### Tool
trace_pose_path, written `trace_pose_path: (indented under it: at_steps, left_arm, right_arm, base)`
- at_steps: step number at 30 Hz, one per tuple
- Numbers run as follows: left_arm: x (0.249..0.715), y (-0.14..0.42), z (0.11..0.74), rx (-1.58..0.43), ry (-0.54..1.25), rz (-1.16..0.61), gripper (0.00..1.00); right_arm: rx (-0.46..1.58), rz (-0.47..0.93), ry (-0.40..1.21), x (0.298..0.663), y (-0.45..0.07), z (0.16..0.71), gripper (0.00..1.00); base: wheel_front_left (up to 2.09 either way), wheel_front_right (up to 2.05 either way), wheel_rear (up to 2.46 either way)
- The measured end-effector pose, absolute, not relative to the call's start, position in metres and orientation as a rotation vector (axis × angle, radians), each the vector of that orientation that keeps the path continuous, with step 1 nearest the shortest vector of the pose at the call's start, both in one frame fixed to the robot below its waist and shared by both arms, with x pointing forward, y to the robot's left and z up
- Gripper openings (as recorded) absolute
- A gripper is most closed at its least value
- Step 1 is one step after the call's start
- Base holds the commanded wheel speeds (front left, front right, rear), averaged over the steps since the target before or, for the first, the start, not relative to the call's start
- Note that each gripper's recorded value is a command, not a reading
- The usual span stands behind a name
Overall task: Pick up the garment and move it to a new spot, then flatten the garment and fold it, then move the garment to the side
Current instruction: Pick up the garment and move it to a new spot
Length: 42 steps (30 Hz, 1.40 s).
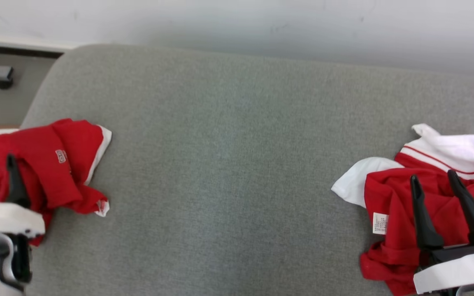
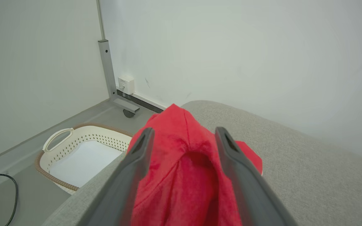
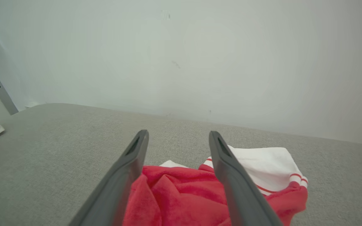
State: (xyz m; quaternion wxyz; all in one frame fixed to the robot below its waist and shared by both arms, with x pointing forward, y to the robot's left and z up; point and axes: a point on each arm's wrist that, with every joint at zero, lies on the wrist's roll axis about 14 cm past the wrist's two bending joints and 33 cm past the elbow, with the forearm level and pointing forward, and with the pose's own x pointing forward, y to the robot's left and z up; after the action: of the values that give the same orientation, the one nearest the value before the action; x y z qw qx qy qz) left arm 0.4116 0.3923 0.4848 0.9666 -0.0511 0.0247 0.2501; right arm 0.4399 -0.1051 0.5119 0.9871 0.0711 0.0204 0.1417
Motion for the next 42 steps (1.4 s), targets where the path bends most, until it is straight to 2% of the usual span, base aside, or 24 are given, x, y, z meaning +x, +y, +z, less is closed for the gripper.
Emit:
trace_pose_path:
  at_steps: [9, 13, 22, 27, 33, 42]
  left_arm:
    - [0.363, 0.372, 0.548, 0.026, -0.152, 0.489, 1.00]
    - [0.357, 0.333, 0.571, 0.059, -0.224, 0.388, 1.00]
    - [0.363, 0.219, 0.560, 0.009, -0.149, 0.086, 1.00]
    - [0.360, 0.178, 0.544, -0.009, -0.096, -0.023, 1.00]
    - [0.360, 0.170, 0.540, -0.004, -0.093, -0.039, 1.00]
    - [0.363, 0.173, 0.537, 0.006, -0.090, -0.033, 1.00]
  right_arm:
    - [0.146, 0.278, -0.006, 0.411, -0.110, 0.536, 1.00]
    - [0.147, 0.266, -0.021, 0.399, -0.116, 0.542, 1.00]
    - [0.143, 0.206, -0.037, 0.377, -0.137, 0.549, 1.00]
    - [0.150, 0.160, -0.020, 0.361, -0.153, 0.544, 1.00]
    - [0.148, 0.130, -0.019, 0.348, -0.163, 0.545, 1.00]
    - [0.151, 0.125, -0.012, 0.348, -0.164, 0.543, 1.00]
  base:
    - [0.00, 0.00, 0.00]
    - [0.00, 0.00, 0.00]
    - [0.00, 0.00, 0.00]
    - [0.00, 0.00, 0.00]
    - [0.00, 0.00, 0.00]
    - [0.00, 0.00, 0.00]
